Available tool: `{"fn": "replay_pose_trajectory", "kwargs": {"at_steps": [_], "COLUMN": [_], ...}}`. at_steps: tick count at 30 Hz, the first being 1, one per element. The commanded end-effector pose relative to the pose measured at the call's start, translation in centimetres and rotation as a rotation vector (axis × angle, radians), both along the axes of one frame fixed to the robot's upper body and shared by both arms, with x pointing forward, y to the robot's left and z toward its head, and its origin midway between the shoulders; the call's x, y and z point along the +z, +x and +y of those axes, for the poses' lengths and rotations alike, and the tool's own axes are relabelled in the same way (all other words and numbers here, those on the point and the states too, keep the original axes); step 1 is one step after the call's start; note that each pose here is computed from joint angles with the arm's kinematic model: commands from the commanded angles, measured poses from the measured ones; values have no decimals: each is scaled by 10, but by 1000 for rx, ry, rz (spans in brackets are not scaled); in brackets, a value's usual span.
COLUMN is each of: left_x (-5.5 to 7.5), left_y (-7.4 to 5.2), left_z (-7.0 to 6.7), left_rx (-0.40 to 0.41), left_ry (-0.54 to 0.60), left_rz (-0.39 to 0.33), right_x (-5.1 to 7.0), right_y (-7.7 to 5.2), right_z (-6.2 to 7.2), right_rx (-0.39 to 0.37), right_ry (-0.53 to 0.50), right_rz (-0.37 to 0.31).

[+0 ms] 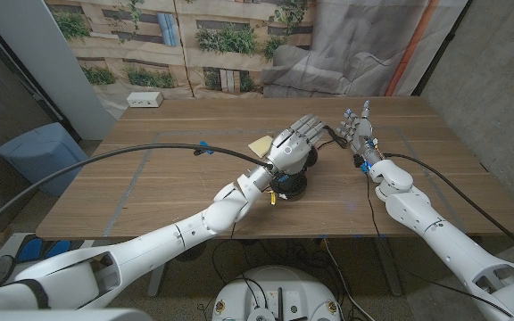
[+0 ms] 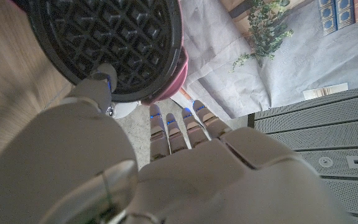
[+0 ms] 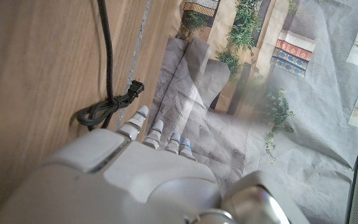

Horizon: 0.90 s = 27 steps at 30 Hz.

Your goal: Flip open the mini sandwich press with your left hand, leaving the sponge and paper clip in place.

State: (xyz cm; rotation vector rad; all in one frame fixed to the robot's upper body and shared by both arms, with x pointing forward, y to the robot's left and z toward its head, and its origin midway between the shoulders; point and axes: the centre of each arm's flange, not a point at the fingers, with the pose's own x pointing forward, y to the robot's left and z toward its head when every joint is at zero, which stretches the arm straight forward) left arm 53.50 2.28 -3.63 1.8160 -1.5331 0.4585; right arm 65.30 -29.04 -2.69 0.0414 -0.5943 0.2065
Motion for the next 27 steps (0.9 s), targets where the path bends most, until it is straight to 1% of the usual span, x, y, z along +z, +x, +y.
{"fn": "replay_pose_trajectory", "kwargs": {"at_steps": [1,10,20,27], "left_x": [-2,-1,0,1], "left_y": [5,10,16,16], "left_z": [-7,-9,-8,-9], "left_rx": [-9,-10,-1,-6], "left_ry": [8,10,11,13], "left_rz": [16,21,24,22], "right_x": [0,0,0,0], "right_y": [0,0,0,0], "right_z": [0,0,0,0], "right_rx": [0,0,0,0], "right_ry": [0,0,0,0], "right_rz": [0,1,1,1]}}
